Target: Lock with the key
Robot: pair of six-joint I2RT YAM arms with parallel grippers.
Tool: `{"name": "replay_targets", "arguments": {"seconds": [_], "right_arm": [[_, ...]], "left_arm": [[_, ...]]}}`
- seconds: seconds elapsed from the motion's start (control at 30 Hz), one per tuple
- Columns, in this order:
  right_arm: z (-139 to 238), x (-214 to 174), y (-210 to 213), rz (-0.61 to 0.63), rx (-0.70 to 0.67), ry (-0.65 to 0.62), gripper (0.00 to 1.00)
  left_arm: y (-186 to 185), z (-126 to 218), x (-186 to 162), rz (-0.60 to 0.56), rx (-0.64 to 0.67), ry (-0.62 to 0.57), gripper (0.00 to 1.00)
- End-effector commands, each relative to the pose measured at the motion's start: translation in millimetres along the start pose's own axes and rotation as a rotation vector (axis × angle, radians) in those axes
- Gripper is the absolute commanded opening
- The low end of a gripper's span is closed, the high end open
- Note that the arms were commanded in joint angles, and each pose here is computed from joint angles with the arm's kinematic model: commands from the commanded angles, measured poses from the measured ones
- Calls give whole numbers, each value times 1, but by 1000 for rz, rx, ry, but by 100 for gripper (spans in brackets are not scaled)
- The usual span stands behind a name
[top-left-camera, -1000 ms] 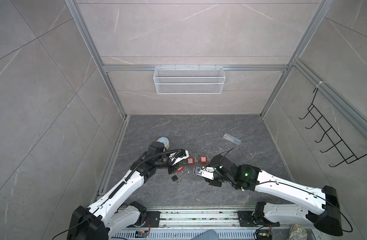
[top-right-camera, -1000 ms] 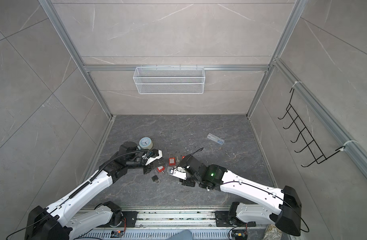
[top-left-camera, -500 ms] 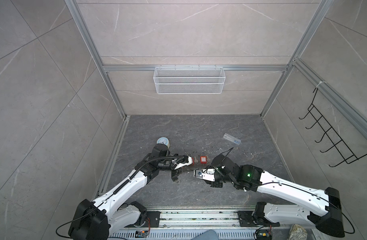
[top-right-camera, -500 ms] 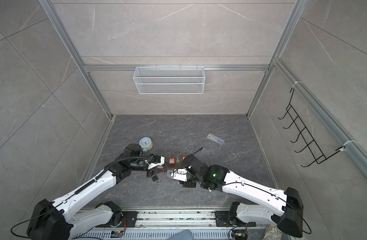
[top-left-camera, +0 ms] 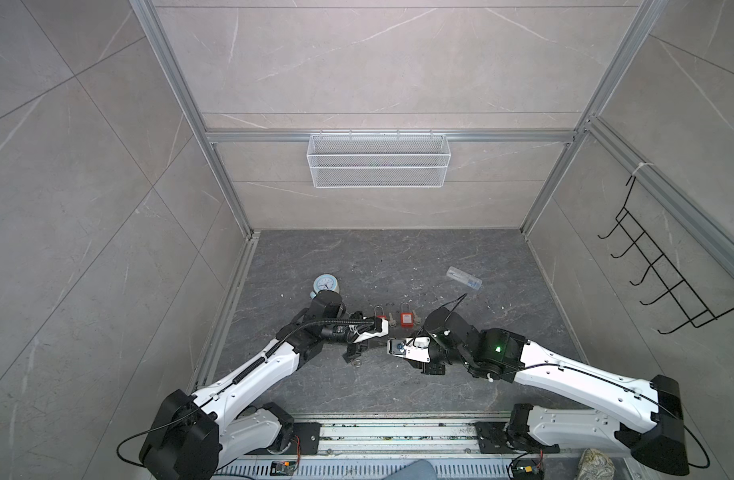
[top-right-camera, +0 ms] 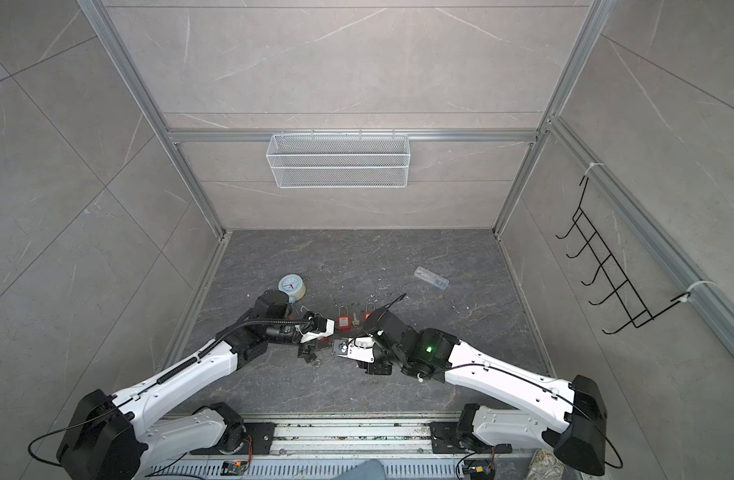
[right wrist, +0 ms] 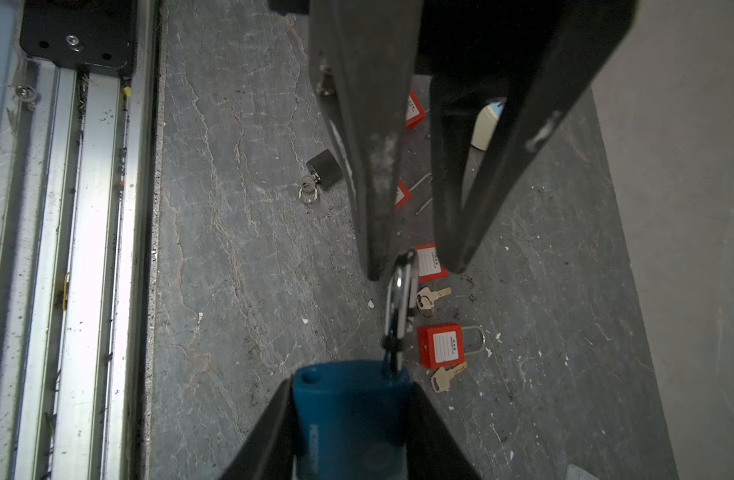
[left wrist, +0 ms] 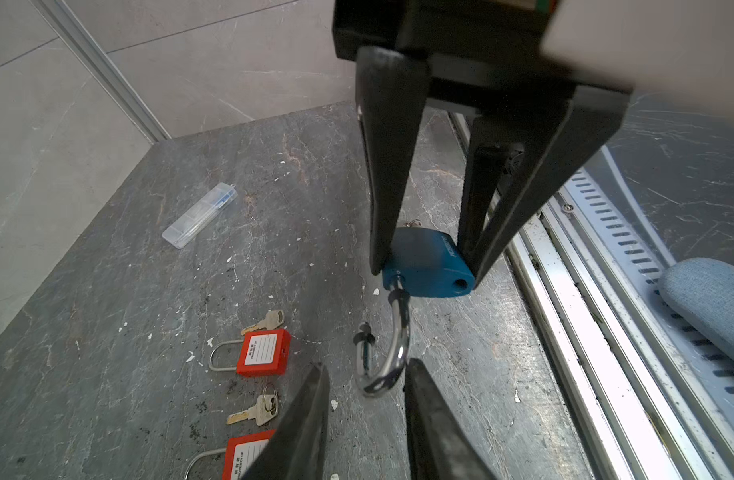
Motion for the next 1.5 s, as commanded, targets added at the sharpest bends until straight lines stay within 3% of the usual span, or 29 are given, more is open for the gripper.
{"name": "replay_targets", "arguments": {"seconds": [0.0, 0.33, 0.53, 0.7, 0.83, 0.97, 1.47], "right_arm": [[10, 15, -8, -5, -20, -63, 32], [3, 16, -15, -9, -45, -42, 32], [4, 17, -20, 2, -88, -46, 36], [11, 14, -23, 28, -129, -56, 63], [20, 10, -20, 38, -130, -50, 76], [31, 0, -18, 29, -119, -30, 76], [22, -20, -16, -93, 52, 2, 54]], "left_arm": [[0, -2, 6, -51, -8, -37, 29], [-3, -5, 10, -45, -20, -57, 18], [-4, -6, 9, -24, -28, -64, 0], [0, -7, 11, 10, -14, -83, 0], [1, -9, 13, 37, -28, -106, 0], [1, -10, 14, 51, -37, -124, 0], [0, -11, 22, 58, -77, -189, 0]]}}
Point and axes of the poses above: each gripper's point midway between its finger pads, its own z axis back along the fingers, its own y axis along the line the jaws close on, x = y × z, the point moved 5 cm from there along z, back along the fingers, and after that the axes turned 4 degrees about -z, right-handed, at the moved point
